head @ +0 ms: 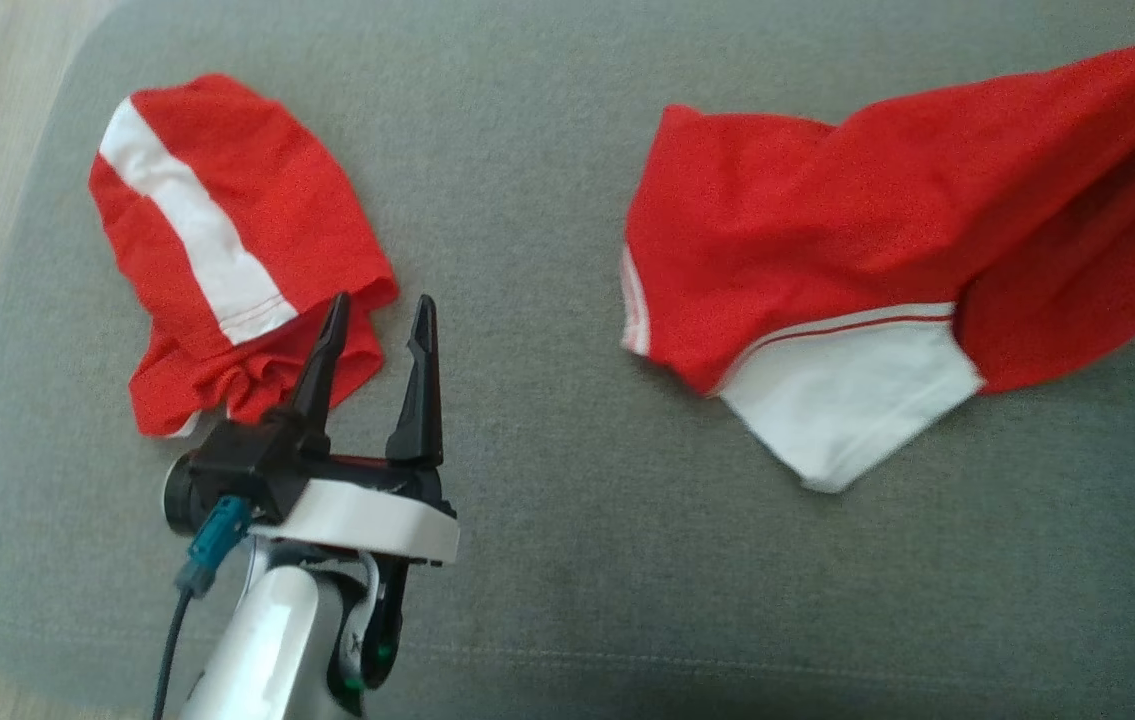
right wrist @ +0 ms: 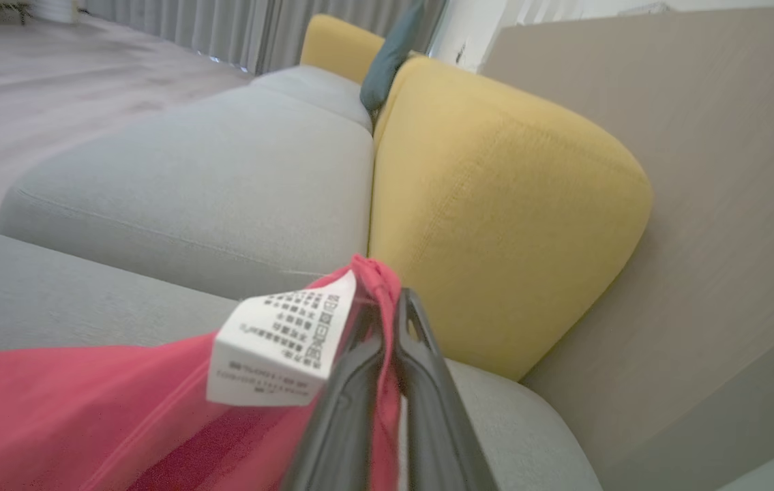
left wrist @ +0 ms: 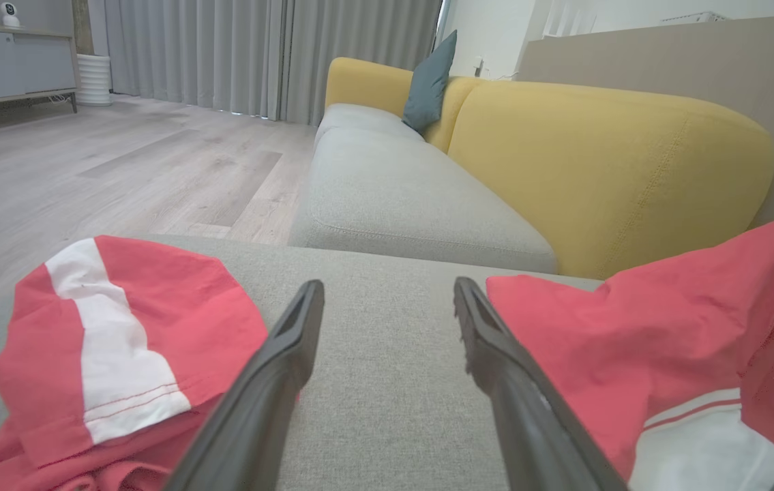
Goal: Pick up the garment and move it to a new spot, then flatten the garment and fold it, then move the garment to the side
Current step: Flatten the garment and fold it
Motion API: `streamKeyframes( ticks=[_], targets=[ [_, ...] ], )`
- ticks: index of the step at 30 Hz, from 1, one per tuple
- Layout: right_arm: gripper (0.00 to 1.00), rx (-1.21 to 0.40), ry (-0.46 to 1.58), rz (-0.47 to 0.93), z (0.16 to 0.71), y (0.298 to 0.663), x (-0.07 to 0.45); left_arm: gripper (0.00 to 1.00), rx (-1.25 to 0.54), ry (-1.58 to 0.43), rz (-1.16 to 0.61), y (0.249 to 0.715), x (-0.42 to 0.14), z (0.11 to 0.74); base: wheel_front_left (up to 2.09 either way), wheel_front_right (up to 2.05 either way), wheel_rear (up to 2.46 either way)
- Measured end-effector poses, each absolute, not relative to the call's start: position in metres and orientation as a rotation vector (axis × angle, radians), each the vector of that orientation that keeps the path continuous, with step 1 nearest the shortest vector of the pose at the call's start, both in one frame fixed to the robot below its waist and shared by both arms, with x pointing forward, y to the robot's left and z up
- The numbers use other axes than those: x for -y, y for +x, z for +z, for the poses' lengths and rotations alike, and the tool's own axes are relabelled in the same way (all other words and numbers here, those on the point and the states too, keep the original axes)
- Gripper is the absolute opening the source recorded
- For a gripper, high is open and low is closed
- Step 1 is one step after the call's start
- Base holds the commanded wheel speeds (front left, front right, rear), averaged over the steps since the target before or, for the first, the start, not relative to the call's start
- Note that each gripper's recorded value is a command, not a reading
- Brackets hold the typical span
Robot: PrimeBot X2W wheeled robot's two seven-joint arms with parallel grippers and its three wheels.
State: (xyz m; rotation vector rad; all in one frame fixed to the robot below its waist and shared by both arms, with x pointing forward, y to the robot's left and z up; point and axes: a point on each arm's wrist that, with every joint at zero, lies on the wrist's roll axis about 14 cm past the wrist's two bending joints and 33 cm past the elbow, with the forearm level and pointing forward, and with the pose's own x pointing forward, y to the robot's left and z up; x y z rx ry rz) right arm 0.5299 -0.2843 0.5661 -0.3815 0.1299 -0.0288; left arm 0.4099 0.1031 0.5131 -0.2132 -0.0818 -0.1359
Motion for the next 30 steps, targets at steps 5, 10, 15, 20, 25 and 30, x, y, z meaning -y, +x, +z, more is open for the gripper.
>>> streamKeyframes(
  ticks=[5, 10, 15, 20, 25, 30],
  targets=[
    [0.16, -0.213, -0.385, -0.043, 0.541, 0.556, 0.291, 1.00, 0.053, -0.210, -0.116, 0.415, -0.111, 0.501, 0.00, 0.00, 0.00],
    [1.00, -0.321, -0.442, -0.069, 0.511, 0.569, 0.304, 1.00, 0.045, -0.205, -0.109, 0.422, -0.114, 0.497, 0.00, 0.00, 0.00],
    [1.00, -0.274, -0.432, -0.073, 0.519, 0.575, 0.301, 1.00, 0.054, -0.206, -0.118, 0.425, -0.111, 0.500, 0.00, 0.00, 0.00],
    [1.00, -0.206, -0.409, -0.058, 0.532, 0.567, 0.290, 1.00, 0.083, -0.209, -0.135, 0.423, -0.105, 0.511, 0.00, 0.00, 0.00],
    [1.00, -0.118, -0.388, -0.037, 0.552, 0.557, 0.278, 1.00, 0.110, -0.212, -0.153, 0.419, -0.100, 0.523, 0.00, 0.00, 0.00],
    [1.00, -0.012, -0.323, 0.025, 0.567, 0.535, 0.248, 1.00, 0.124, -0.216, -0.165, 0.406, -0.094, 0.530, 0.00, 0.00, 0.00]
  ],
)
